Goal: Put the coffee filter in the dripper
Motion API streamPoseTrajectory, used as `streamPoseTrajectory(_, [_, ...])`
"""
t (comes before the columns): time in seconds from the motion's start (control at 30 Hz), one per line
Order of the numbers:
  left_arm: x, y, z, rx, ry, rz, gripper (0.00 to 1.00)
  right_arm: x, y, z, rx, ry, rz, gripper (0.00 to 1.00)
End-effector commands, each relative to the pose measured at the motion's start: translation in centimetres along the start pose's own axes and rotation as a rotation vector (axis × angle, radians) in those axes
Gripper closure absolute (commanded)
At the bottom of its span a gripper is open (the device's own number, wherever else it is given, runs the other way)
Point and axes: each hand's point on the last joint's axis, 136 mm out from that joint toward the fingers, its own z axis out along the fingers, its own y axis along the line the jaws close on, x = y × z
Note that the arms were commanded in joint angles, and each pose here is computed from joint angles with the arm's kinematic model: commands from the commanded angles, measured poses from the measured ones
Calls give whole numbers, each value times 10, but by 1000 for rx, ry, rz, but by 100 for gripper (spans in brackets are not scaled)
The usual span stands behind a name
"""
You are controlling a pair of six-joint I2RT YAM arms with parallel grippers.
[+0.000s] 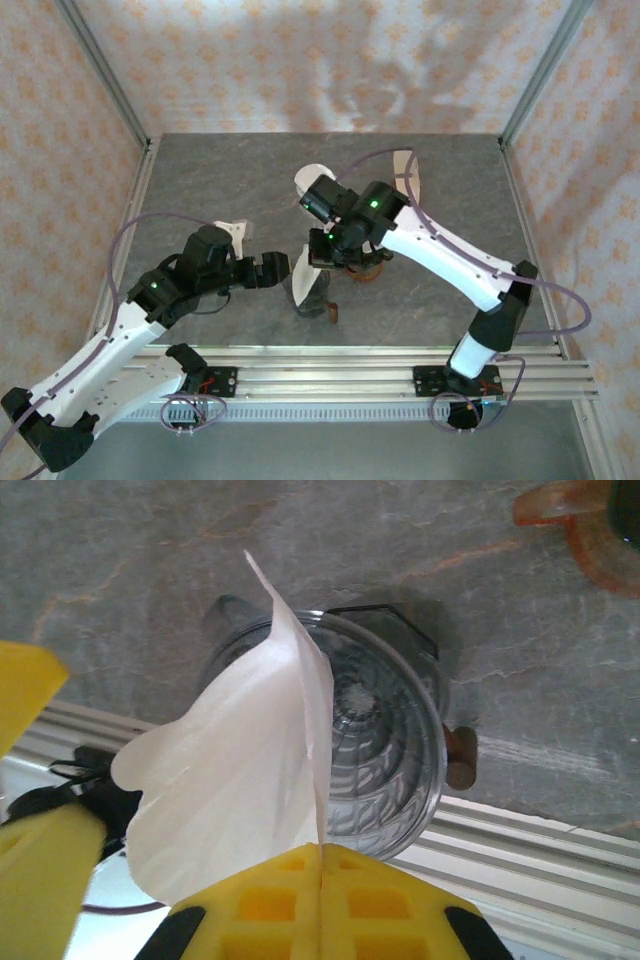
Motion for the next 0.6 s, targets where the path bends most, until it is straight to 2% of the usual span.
streamPoseTrajectory(0.0, [-13, -18, -7, 90, -48, 11, 0, -2, -14, 4, 95, -4, -10, 100])
streamPoseTrajectory(0.13, [-12, -20, -5, 124, -55, -8, 0, -6, -12, 10, 114, -4, -22, 100])
streamPoseTrajectory(0.27, [-1, -16, 7, 120, 3, -10, 1, -10, -11, 14, 129, 0, -33, 100])
streamPoseTrajectory(0.57, [15, 3, 18, 36, 78, 13, 16, -12, -12, 16, 138, -6, -44, 100])
